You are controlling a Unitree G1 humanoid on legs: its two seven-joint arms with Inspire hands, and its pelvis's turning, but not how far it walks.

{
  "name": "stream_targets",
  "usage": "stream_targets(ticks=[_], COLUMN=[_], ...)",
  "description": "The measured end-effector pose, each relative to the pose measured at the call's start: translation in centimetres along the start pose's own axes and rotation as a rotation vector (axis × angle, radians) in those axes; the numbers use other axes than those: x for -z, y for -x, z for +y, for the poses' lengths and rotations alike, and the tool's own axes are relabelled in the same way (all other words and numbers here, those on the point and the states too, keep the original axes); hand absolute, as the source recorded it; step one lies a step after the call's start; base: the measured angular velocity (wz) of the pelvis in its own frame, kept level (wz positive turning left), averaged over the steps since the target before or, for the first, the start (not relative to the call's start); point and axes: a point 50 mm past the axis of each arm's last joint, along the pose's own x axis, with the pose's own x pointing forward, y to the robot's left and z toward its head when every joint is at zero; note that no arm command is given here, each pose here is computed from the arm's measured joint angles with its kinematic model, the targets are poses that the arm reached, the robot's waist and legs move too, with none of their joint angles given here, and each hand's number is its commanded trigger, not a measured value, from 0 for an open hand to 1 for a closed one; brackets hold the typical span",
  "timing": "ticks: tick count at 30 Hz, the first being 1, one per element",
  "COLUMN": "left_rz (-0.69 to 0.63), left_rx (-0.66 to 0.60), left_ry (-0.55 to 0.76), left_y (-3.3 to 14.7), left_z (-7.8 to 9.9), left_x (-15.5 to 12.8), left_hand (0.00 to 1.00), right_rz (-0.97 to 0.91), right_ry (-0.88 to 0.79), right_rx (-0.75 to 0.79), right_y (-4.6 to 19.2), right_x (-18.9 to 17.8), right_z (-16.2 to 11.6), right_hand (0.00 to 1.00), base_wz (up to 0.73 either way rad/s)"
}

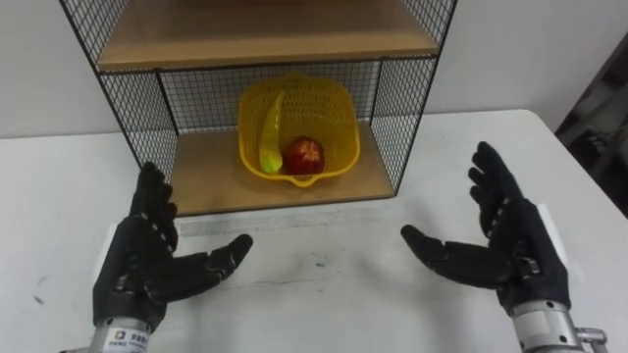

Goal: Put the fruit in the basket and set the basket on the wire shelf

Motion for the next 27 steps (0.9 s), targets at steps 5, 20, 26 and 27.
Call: stream_targets(ticks=[5, 20, 26, 27], left_rz=[-0.135, -1.114, -1.159, -1.065], left_rx=[-0.260, -1.416, -1.787, -1.878], left_ry=[-0.125, -0.329, -0.165, -0.119], left_y=[0.1, 9.7, 12.9, 13.8], left_z=[3.1, 15.9, 22.5, 24.3], left_x=[-2.3, -20.7, -24.6, -23.9], left_hand=[0.00, 0.00, 0.00, 0.00], right_rz=[-0.100, -0.783, -0.843, -0.769], right_ry=[0.075, 0.172, -0.016, -0.034], right_rx=[0.302, 1.451, 1.793, 1.845], right_y=[0.1, 6.5, 9.3, 9.7], right_x=[-1.3, -13.9, -16.7, -16.1], right_z=[-3.8, -20.6, -26.7, -27.9], right_hand=[0.00, 0.00, 0.00, 0.00], base_wz=[0.00, 0.06, 0.06, -0.06])
